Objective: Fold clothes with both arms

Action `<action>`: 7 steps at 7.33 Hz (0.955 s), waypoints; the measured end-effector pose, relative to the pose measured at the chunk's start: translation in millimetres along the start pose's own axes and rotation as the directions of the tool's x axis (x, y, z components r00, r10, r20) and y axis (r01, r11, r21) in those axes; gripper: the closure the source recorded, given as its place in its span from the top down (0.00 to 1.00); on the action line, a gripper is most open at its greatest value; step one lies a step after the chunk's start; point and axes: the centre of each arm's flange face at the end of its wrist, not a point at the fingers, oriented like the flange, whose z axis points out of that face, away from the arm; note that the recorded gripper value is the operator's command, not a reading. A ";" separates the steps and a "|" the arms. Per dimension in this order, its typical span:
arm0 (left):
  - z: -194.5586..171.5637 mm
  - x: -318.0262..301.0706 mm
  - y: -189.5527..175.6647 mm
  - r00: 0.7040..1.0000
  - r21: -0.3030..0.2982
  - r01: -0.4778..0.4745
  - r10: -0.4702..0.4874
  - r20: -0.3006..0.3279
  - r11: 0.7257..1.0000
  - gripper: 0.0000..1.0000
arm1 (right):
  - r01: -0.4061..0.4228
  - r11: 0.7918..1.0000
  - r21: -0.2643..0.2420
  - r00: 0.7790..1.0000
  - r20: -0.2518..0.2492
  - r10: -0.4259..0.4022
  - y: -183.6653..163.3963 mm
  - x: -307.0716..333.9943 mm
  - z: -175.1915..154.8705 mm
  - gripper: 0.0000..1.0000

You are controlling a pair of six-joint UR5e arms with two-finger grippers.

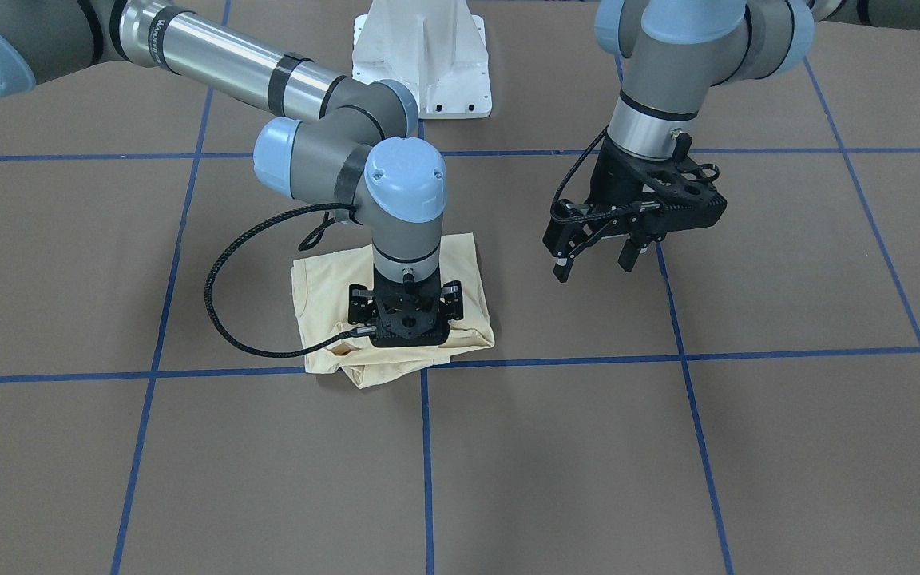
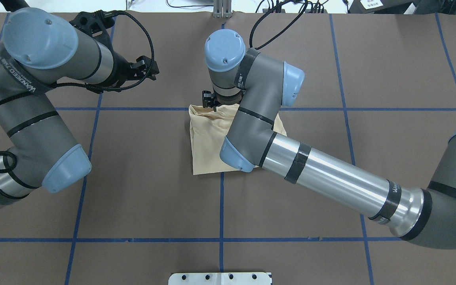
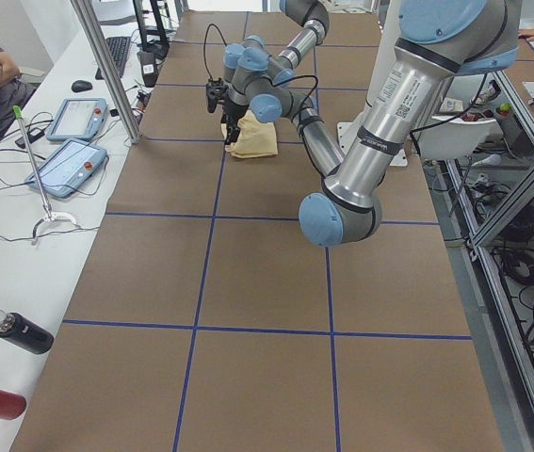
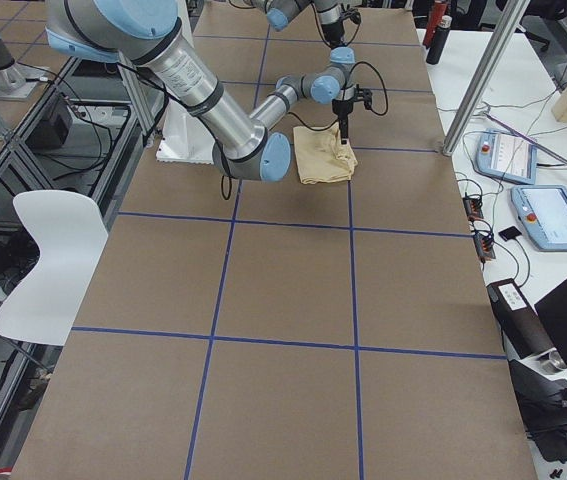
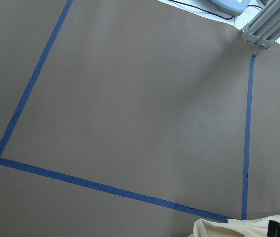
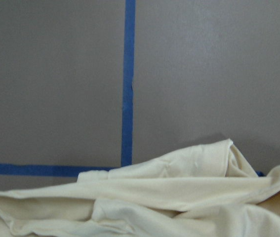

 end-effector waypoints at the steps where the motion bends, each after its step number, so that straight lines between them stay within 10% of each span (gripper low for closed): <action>1: -0.6 0.1 0.1 1.000 0.000 0.001 -0.001 -0.001 1.000 1.00 | -0.004 0.998 -0.056 1.000 -0.009 0.004 9.2 -2.2 7.3 0.99; 4: -1.1 -0.3 0.3 1.000 0.000 0.003 -0.003 -0.001 1.000 1.00 | -0.008 0.991 -0.131 0.999 -0.033 0.004 13.1 1.5 20.6 0.99; 7: -1.1 -0.4 0.5 1.000 -0.001 0.004 -0.004 -0.001 1.000 1.00 | 0.034 0.999 -0.037 0.999 -0.009 -0.034 -2.4 4.5 35.2 0.99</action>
